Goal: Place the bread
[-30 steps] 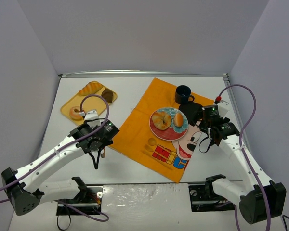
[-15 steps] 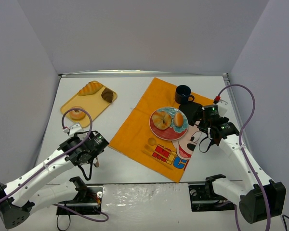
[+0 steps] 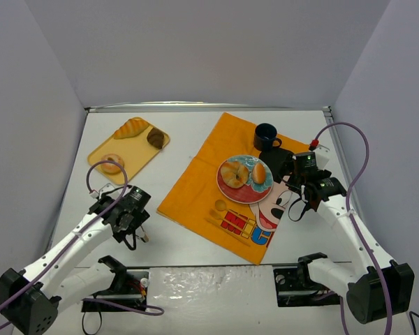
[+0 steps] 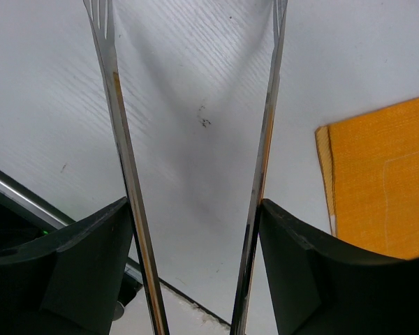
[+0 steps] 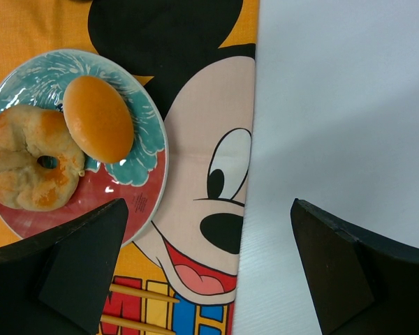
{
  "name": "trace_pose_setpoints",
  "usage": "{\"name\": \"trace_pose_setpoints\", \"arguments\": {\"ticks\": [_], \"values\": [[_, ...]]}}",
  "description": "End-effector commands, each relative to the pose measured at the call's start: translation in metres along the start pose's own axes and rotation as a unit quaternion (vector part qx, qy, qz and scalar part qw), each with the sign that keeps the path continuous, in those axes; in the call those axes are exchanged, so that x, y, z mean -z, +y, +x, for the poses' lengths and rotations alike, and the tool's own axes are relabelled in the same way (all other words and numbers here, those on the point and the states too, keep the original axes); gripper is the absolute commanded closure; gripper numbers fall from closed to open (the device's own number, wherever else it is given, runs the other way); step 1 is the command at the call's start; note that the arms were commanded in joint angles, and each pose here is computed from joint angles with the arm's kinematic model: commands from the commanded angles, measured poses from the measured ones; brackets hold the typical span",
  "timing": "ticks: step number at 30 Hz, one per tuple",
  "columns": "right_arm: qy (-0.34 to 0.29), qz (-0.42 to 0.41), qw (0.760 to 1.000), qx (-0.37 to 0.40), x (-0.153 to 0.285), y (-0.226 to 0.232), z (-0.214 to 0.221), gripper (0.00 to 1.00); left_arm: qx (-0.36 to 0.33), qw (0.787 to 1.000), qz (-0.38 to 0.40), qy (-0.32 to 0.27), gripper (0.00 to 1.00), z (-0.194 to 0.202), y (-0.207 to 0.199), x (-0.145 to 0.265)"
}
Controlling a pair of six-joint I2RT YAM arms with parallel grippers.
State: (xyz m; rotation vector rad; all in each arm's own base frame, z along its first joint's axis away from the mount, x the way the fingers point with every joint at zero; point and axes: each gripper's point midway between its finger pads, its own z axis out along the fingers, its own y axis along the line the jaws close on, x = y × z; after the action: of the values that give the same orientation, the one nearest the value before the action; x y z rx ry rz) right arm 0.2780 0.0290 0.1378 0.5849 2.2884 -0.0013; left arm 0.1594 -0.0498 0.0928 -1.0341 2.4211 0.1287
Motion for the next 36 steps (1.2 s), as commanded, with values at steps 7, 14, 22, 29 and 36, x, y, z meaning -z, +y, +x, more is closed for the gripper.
{"name": "trace_pose_setpoints", "arguments": {"ticks": [7,14,22,29,36], "values": [[-0.015,-0.013,1.0,-0.002,-0.002,0.007,-0.008,0.0,0.027,0.998,0.034,0.047,0.34,0.001,-0.024,-0.022],[-0.012,-0.016,1.0,-0.002,-0.002,0.008,-0.007,0.0,0.051,0.996,0.029,0.071,0.35,0.008,-0.023,-0.032],[-0.007,-0.02,1.0,0.002,-0.002,0.009,-0.004,0.0,0.091,0.992,0.014,0.091,0.28,0.016,-0.014,-0.041],[-0.007,-0.019,1.0,0.001,-0.002,0.008,-0.004,0.0,0.098,0.99,0.007,0.1,0.25,0.023,-0.009,-0.042],[-0.006,-0.02,1.0,0.002,-0.003,0.009,-0.004,0.0,0.099,0.99,0.01,0.1,0.21,0.022,-0.012,-0.042]]}}
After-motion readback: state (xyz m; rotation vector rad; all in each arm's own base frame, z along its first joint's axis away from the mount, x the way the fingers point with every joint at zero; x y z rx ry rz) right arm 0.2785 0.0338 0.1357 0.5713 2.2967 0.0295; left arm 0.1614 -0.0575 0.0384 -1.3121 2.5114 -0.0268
